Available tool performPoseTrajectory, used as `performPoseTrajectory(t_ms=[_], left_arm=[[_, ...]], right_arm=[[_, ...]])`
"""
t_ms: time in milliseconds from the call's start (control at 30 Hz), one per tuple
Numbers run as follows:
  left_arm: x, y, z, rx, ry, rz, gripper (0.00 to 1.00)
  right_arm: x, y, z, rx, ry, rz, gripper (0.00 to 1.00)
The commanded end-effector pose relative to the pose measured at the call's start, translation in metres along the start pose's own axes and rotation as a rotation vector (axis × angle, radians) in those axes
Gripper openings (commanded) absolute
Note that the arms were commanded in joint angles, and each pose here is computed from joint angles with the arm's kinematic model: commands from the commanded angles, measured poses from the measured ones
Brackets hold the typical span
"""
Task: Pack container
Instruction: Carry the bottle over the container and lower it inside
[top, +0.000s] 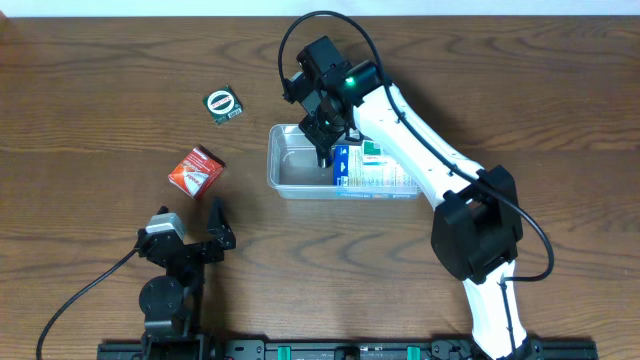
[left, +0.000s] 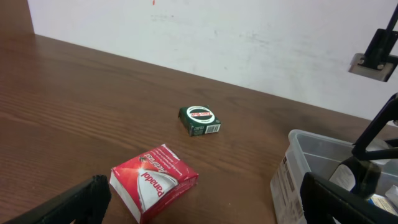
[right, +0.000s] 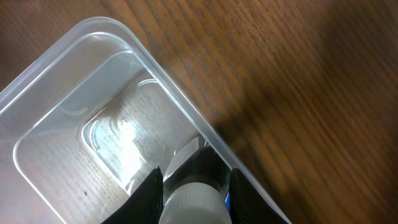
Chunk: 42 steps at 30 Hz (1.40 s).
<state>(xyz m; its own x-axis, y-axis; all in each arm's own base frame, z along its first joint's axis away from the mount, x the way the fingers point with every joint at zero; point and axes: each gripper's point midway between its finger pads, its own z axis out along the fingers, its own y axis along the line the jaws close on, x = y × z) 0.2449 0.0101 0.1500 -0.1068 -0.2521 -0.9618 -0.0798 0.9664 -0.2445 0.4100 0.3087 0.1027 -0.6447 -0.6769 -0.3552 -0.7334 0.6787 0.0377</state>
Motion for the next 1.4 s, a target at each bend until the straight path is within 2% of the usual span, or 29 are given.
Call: performPoseTrajectory(t_ms=[0,400,533,667,1167,1233,1367], left_arm=[[0.017,0.008,0.002,-0.029,0.047,0.007,0.98],[0.017,0.008,0.002,-0.029,0.047,0.007,0.98],[0.017,0.008,0.002,-0.029,0.047,0.007,0.98],[0.017,0.008,0.002,-0.029,0.047,0.007,0.98],[0.017,0.008,0.002,-0.029,0.047,0.007,0.98],[0.017,0.008,0.002,-0.029,0.047,0.007,0.98],[0.017,0.008,0.002,-0.029,0.047,0.007,0.98]], right_arm=[[-0.004,0.0,0.002,0.018,-0.009,-0.018,0.18],[-0.002,-0.007,0.001,0.057,0.001,-0.018,0.19],[-0.001,-0.007,0.001,0.056,0.005,-0.017,0.28],[0.001,-0.006,0.001,0.055,0.012,-0.016,0.32],[-0.005,-0.005,-0.005,0.051,-0.012,-0.019,0.39],[-0.011,-0.003,-0.017,0.055,-0.039,-0.02,0.42],[-0.029,0.001,-0.06,0.072,-0.137,-0.032,0.56]])
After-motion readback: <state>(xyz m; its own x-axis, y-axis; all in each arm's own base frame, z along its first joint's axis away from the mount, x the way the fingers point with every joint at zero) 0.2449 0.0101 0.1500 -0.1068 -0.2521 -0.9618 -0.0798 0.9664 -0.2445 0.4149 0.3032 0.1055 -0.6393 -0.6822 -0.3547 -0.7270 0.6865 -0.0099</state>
